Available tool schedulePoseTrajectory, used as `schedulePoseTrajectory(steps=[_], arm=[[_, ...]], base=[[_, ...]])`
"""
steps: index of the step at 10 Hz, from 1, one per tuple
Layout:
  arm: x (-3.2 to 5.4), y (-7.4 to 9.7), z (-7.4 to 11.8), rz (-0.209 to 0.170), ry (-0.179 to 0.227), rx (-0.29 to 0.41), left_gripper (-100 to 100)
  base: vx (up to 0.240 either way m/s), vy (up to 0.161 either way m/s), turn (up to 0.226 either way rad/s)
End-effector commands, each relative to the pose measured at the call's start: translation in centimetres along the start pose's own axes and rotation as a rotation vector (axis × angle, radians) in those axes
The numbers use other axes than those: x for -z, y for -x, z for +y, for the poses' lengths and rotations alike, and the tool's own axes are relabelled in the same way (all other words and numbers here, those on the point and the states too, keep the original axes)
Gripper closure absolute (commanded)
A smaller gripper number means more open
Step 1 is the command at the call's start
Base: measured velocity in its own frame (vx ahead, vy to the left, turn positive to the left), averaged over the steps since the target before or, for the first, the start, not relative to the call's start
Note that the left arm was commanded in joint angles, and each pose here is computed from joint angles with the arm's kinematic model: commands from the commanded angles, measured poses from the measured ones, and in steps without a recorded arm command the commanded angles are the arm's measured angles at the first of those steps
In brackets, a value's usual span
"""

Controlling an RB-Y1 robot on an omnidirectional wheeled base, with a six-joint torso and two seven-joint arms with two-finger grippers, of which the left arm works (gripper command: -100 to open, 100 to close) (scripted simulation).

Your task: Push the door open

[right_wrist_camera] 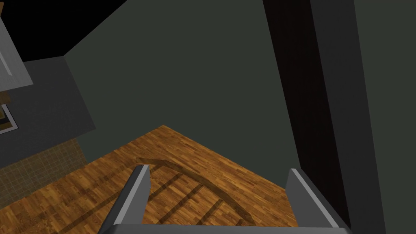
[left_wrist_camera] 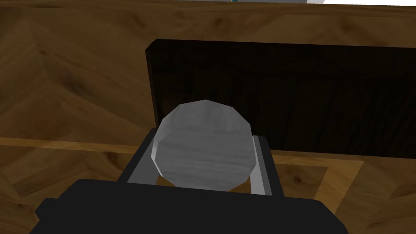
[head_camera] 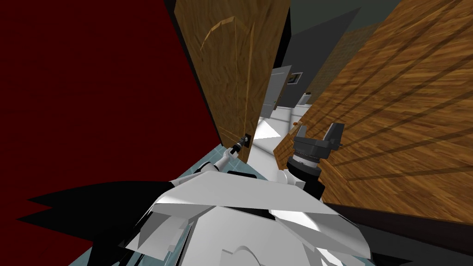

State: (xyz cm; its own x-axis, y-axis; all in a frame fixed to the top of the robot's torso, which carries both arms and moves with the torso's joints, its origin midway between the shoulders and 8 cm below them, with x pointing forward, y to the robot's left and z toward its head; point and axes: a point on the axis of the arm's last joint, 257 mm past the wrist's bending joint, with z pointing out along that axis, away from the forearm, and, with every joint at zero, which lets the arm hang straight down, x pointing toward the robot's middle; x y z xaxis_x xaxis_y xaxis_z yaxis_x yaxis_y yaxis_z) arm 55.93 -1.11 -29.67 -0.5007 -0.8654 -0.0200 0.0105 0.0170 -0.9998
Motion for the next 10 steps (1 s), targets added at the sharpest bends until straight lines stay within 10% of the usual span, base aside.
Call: schedulePoseTrajectory(steps=[1, 6, 7, 10], arm=[[0.08, 1.2, -0.2, -0.017, -0.002, -0.011, 100], [0.72, 4.8, 0.1, -0.077, 0.005, -0.037, 100], [0.81, 4.6, 0.4, -0.066, 0.014, -0.037, -100], [0.87, 4.6, 0.4, -0.061, 0.015, -0.034, -100]], base=[[0.097, -0.111, 0.056], [0.129, -0.133, 0.062], [-0.021, -0.01, 0.042], [-0.169, 0.057, -0.007]])
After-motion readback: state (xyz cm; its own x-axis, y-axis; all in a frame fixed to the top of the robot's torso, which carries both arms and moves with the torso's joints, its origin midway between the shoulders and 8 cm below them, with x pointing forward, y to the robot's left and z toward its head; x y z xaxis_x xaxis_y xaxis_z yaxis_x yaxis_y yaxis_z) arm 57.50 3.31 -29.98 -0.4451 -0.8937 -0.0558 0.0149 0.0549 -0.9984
